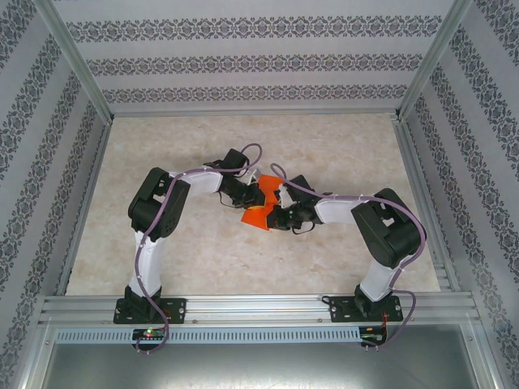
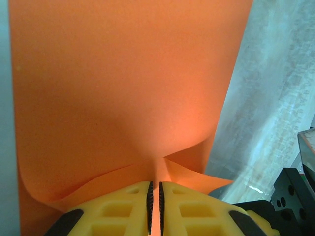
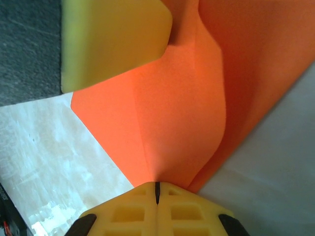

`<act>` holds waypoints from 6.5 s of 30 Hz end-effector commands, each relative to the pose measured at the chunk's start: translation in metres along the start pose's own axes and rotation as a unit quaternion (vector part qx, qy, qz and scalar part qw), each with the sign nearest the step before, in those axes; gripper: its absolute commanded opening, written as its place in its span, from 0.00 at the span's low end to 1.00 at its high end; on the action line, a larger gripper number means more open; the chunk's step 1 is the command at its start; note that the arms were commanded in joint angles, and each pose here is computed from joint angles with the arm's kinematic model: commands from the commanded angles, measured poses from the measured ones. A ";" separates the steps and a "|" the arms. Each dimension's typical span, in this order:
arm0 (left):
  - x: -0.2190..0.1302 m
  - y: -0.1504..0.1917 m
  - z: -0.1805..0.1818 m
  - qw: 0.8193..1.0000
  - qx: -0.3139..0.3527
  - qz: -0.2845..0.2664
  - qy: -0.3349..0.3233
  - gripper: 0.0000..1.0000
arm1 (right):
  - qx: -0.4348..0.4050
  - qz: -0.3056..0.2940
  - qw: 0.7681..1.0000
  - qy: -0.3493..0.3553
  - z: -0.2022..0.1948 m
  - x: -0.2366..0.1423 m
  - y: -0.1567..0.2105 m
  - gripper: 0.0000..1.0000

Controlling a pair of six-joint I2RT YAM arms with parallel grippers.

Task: Fold a paper plane with a square sheet of paper (pick it up from the middle)
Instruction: Fold the triangle a second time at the center of the table.

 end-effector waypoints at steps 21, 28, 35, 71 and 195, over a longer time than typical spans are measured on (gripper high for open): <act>0.022 0.007 0.046 0.995 -0.008 0.002 -0.096 0.18 | 0.044 -0.062 0.997 -0.034 0.004 -0.023 -0.058 0.01; 0.022 0.010 0.048 0.996 -0.011 0.003 -0.091 0.18 | 0.044 -0.046 0.998 0.014 -0.018 -0.009 -0.062 0.00; 0.024 0.011 0.051 0.996 -0.018 0.007 -0.086 0.18 | 0.053 -0.028 0.998 0.031 -0.035 0.002 -0.059 0.00; 0.021 0.009 0.057 0.997 -0.030 0.013 -0.076 0.18 | 0.023 -0.040 0.999 0.023 -0.018 -0.016 -0.073 0.00; 0.016 0.004 0.058 0.998 -0.035 0.016 -0.058 0.17 | 0.071 -0.078 0.994 -0.026 -0.022 -0.010 -0.067 0.00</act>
Point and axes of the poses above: each hand's point on the last joint's axis, 136 mm out from that joint toward the fingers, its own x axis out along the fingers, its own z axis along the line the jaws close on, y = z × x, the point moved 9 cm from there along -x, back along the fingers, and after that the axes turned 11 degrees about -x, right-handed, at the moved point
